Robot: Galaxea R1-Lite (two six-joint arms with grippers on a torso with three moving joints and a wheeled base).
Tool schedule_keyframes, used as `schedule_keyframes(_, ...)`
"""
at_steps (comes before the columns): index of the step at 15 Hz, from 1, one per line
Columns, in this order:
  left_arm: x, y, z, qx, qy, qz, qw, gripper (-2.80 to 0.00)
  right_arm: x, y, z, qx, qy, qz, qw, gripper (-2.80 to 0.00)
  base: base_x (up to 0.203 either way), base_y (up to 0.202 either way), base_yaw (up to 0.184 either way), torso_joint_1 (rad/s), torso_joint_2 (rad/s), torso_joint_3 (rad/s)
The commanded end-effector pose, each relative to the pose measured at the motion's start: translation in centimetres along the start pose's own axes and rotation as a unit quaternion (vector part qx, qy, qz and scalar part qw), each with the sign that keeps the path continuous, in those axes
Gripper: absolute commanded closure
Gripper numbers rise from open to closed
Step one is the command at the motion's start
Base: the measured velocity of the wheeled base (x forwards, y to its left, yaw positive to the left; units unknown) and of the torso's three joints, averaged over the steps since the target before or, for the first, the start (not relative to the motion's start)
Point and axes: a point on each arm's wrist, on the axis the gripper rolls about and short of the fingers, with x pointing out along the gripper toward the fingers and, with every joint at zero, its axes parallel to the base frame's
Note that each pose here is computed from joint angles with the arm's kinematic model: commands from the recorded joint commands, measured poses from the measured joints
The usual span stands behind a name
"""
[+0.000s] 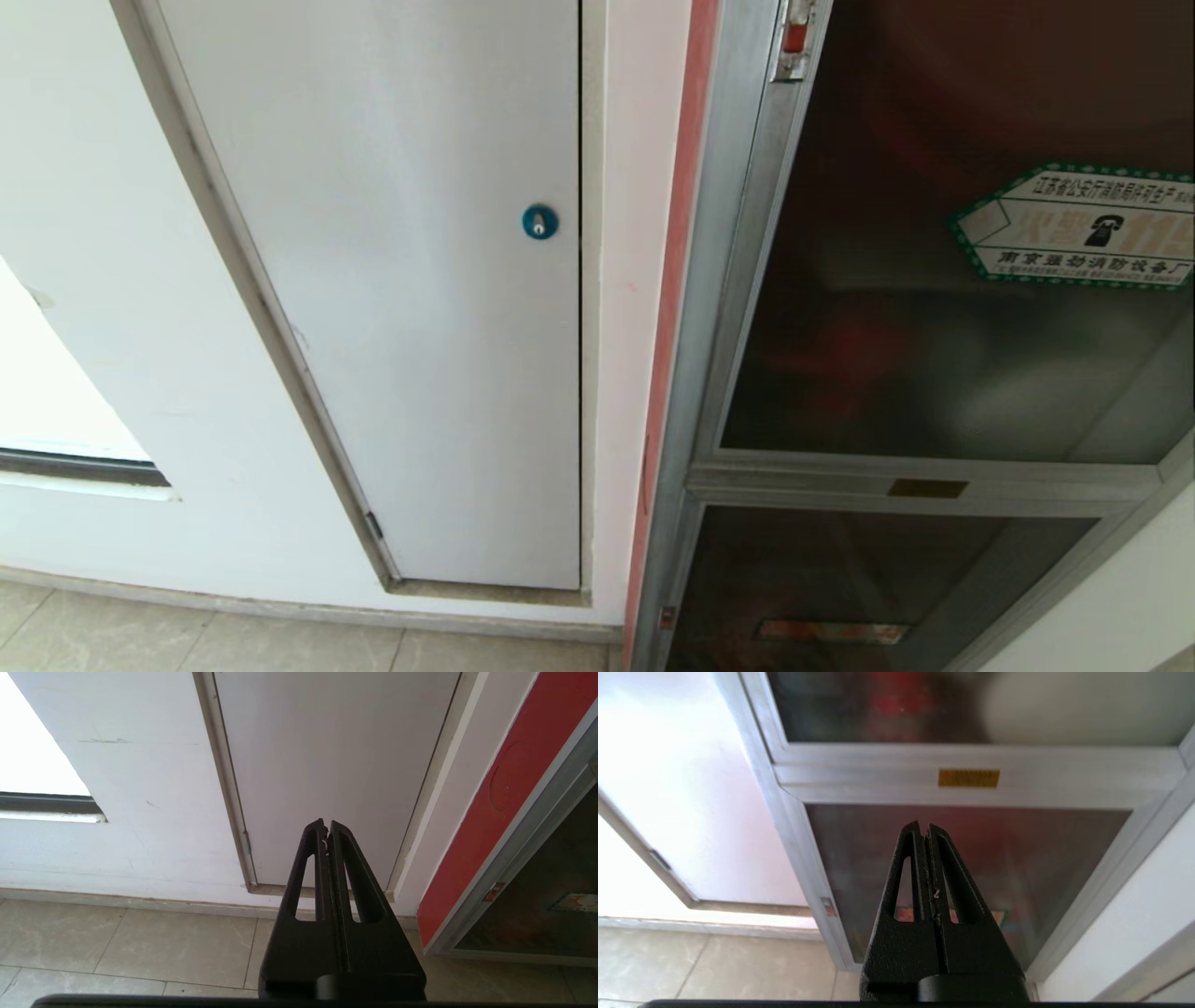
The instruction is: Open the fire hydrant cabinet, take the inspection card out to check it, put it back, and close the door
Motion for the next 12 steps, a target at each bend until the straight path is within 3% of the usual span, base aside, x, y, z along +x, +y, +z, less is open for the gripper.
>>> schedule_keyframes(1, 0.0, 0.0, 0.0, 0.0, 0.0, 0.0, 1.0, 0.0, -0.2, 0.2, 3.0, 0.001, -0.001, 0.018, 1.0, 0.0, 0.0, 0.0, 0.0, 0.0, 0.0, 0.0)
schedule_keyframes(6, 0.0, 0.0, 0.0, 0.0, 0.0, 0.0, 1.0, 0.0, 2.2, 0.8, 9.3, 0.019, 0.036, 0.084, 0.996, 0.0, 0.0, 0.0, 0.0, 0.0, 0.0, 0.0)
schedule_keyframes(12, 0.0, 0.0, 0.0, 0.0, 0.001, 0.0, 1.0, 0.0, 6.4, 1.5, 16.2, 0.033, 0.048, 0.15, 0.987, 0.0, 0.0, 0.0, 0.0, 0.0, 0.0, 0.0)
